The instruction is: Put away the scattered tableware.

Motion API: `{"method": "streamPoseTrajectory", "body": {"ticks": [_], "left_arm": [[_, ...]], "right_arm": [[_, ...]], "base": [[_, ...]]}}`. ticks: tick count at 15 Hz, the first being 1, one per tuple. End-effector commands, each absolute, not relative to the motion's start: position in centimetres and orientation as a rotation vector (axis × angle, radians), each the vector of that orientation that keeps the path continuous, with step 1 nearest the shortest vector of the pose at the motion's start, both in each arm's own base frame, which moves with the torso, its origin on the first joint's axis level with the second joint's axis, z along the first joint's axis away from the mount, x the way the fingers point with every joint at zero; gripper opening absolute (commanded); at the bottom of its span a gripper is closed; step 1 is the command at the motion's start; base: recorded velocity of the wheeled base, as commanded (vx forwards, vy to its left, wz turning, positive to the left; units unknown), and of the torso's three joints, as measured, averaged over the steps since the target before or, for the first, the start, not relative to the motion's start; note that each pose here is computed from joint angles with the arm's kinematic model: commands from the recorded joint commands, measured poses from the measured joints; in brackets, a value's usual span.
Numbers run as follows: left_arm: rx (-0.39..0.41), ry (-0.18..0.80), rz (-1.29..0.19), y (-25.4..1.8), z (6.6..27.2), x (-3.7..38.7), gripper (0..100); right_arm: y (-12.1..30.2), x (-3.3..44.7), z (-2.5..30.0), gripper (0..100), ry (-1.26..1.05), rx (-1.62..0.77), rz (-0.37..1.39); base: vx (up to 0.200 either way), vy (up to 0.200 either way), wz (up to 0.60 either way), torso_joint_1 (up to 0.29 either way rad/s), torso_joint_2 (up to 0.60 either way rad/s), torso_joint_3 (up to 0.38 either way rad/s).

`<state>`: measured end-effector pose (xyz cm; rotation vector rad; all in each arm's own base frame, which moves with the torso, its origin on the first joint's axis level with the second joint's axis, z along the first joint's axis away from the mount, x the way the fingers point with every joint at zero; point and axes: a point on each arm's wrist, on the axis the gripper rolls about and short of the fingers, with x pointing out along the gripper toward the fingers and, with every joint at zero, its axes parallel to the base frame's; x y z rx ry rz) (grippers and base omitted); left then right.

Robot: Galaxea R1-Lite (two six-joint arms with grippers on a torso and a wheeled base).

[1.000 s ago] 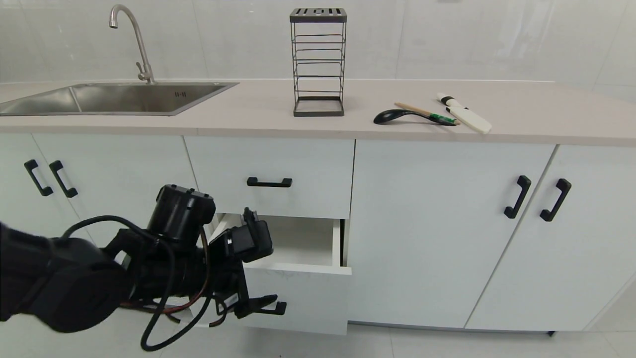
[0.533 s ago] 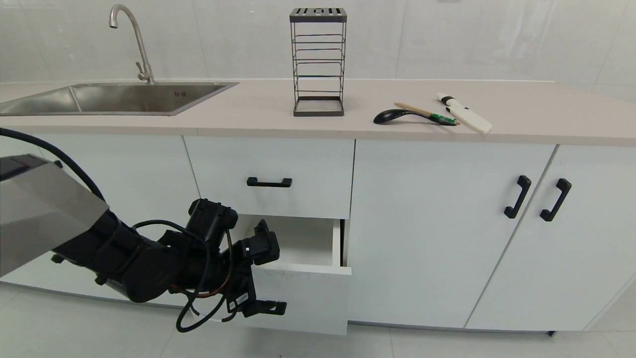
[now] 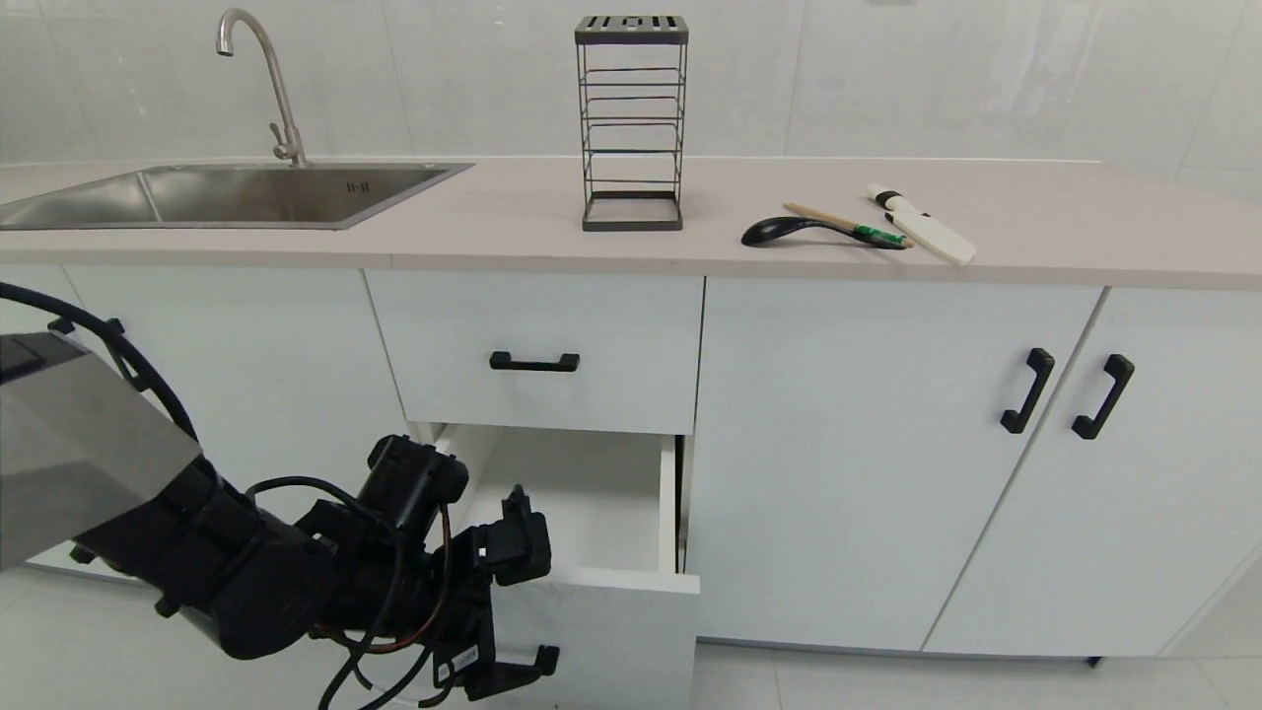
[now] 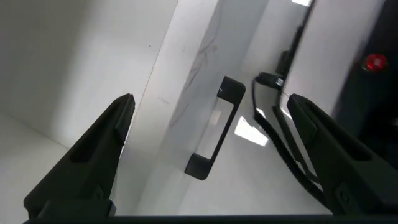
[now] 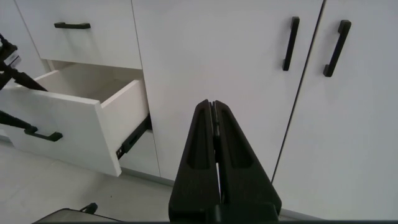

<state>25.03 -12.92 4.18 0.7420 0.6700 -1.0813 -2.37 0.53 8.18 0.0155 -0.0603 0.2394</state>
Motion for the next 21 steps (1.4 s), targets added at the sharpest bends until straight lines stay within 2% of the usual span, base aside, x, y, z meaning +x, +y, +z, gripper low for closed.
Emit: {"method": "streamPoseTrajectory", "body": {"ticks": [1, 3, 5, 7, 9, 10, 11, 12, 13, 14, 15, 16, 18, 19, 20, 21], "left_arm": [[0.742, 0.609, -1.060, -12.6, 5.9, 24.4, 100], [0.738, 0.557, -1.044, -12.5, 7.2, 24.2, 100], [0.693, 0.488, -1.016, -12.4, 9.2, 24.0, 100], [0.585, 0.393, -1.066, -12.7, 12.0, 22.5, 100], [0.409, 0.339, -1.047, -12.9, 15.2, 20.5, 100], [0.319, 0.278, -1.014, -12.4, 16.8, 19.7, 100], [0.288, 0.176, -0.972, -11.4, 17.8, 19.0, 100], [0.273, 0.056, -0.876, -9.0, 18.4, 18.0, 100], [0.273, 0.041, -0.861, -8.6, 18.5, 17.7, 100], [0.278, -0.104, -0.623, -3.5, 18.4, 13.2, 100], [0.266, -0.126, -0.523, -1.9, 17.6, 10.8, 100], [0.203, -0.145, -0.454, -1.1, 15.6, 7.1, 100], [0.047, -0.302, -0.451, -1.0, 14.1, -0.6, 100], [0.040, -0.307, -0.455, -1.0, 12.0, -2.3, 100], [0.038, -0.256, -0.451, -1.0, 10.2, -2.9, 100], [0.039, -0.254, -0.448, -1.0, 10.2, -2.8, 100]], "right_arm": [[0.5, -2.4, 8.2, 0, -0.060, 0.015, 0.240], [0.5, -2.4, 8.2, 0, -0.060, 0.015, 0.240], [0.5, -2.4, 8.2, 0, -0.060, 0.015, 0.240], [0.5, -2.4, 8.2, 0, -0.060, 0.015, 0.240], [0.5, -2.4, 8.2, 0, -0.060, 0.015, 0.240], [0.5, -2.4, 8.2, 0, -0.060, 0.017, 0.240], [0.5, -2.4, 8.2, 0, -0.059, 0.018, 0.238], [0.5, -2.4, 8.2, 0, -0.059, 0.020, 0.239], [0.5, -2.4, 8.2, 0, -0.059, 0.018, 0.238], [0.5, -2.4, 8.2, 0, -0.057, 0.017, 0.240], [0.5, -2.4, 8.2, 0, -0.057, 0.016, 0.238], [0.5, -2.4, 8.2, 0, -0.057, 0.016, 0.238], [0.5, -2.4, 8.2, 0, -0.057, 0.017, 0.238], [0.5, -2.4, 8.2, 0, -0.057, 0.013, 0.241], [0.5, -2.4, 8.1, 0, -0.056, 0.013, 0.243], [0.5, -2.4, 8.1, 0, -0.054, 0.011, 0.243]], "base": [[0.000, 0.000, 0.00, 0.000, 0.00, 0.000], [0.000, 0.000, 0.00, 0.000, 0.00, 0.000], [0.000, 0.000, 0.00, 0.000, 0.00, 0.000], [0.000, 0.000, 0.00, 0.000, 0.00, 0.000], [0.000, 0.000, 0.00, 0.000, 0.00, 0.000], [0.000, 0.000, 0.00, 0.000, 0.00, 0.000], [0.000, 0.000, 0.00, 0.000, 0.00, 0.000], [0.000, 0.000, 0.00, 0.000, 0.00, 0.000], [0.000, 0.000, 0.00, 0.000, 0.00, 0.000], [0.000, 0.000, 0.00, 0.000, 0.00, 0.000], [0.000, 0.000, 0.00, 0.000, 0.00, 0.000], [0.000, 0.000, 0.00, 0.000, 0.00, 0.000], [0.000, 0.000, 0.00, 0.000, 0.00, 0.000], [0.000, 0.000, 0.00, 0.000, 0.00, 0.000], [0.000, 0.000, 0.00, 0.000, 0.00, 0.000], [0.000, 0.000, 0.00, 0.000, 0.00, 0.000]]}}
